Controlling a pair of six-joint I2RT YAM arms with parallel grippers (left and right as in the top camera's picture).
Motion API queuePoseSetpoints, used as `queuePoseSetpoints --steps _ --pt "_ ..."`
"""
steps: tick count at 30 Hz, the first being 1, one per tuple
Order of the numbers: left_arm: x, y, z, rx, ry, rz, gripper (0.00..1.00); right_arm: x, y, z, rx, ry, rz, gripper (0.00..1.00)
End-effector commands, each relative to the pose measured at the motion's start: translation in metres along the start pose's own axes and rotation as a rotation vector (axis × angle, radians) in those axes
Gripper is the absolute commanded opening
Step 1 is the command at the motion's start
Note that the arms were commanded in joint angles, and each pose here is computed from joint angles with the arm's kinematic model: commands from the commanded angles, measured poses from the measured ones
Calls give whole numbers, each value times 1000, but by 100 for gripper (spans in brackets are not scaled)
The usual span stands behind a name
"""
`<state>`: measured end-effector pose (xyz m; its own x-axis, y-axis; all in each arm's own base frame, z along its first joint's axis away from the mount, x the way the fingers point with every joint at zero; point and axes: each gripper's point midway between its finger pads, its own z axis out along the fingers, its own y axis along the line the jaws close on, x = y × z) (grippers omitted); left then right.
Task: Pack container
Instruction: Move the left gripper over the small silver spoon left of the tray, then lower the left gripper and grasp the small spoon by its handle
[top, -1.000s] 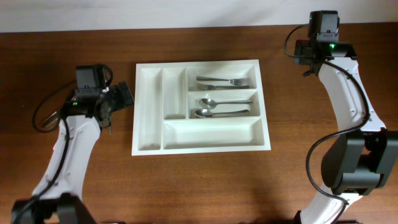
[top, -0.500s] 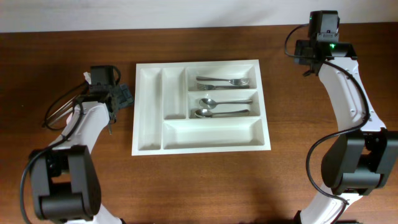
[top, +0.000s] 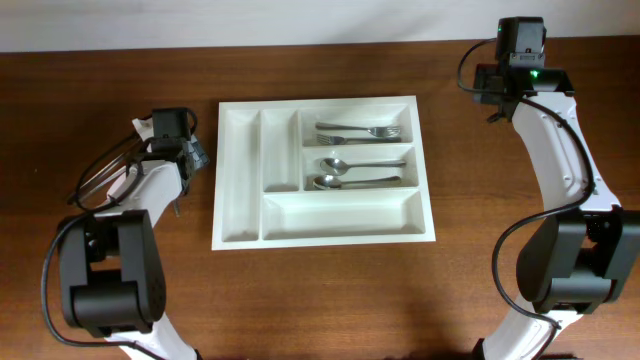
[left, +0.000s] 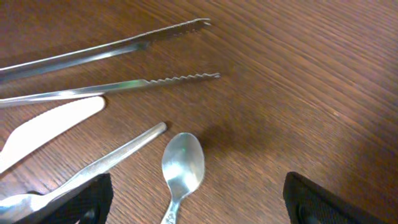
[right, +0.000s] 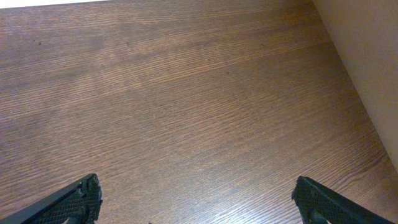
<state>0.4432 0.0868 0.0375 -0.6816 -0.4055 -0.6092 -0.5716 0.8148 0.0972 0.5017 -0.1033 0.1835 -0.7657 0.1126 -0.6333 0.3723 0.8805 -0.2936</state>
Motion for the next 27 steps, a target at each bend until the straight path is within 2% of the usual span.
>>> queuePoseSetpoints --steps 1,14,21,27 --pt "0 11 11 -73 -12 -51 83 -3 -6 -2 9 -8 20 99" --pt "22 11 40 -114 23 -34 80 -3 -6 -2 9 -8 20 99" --pt "18 9 41 -105 4 -44 61 -3 -6 -2 9 -8 20 99" --pt "18 9 41 -105 5 -43 50 -3 -6 -2 9 -8 20 99"
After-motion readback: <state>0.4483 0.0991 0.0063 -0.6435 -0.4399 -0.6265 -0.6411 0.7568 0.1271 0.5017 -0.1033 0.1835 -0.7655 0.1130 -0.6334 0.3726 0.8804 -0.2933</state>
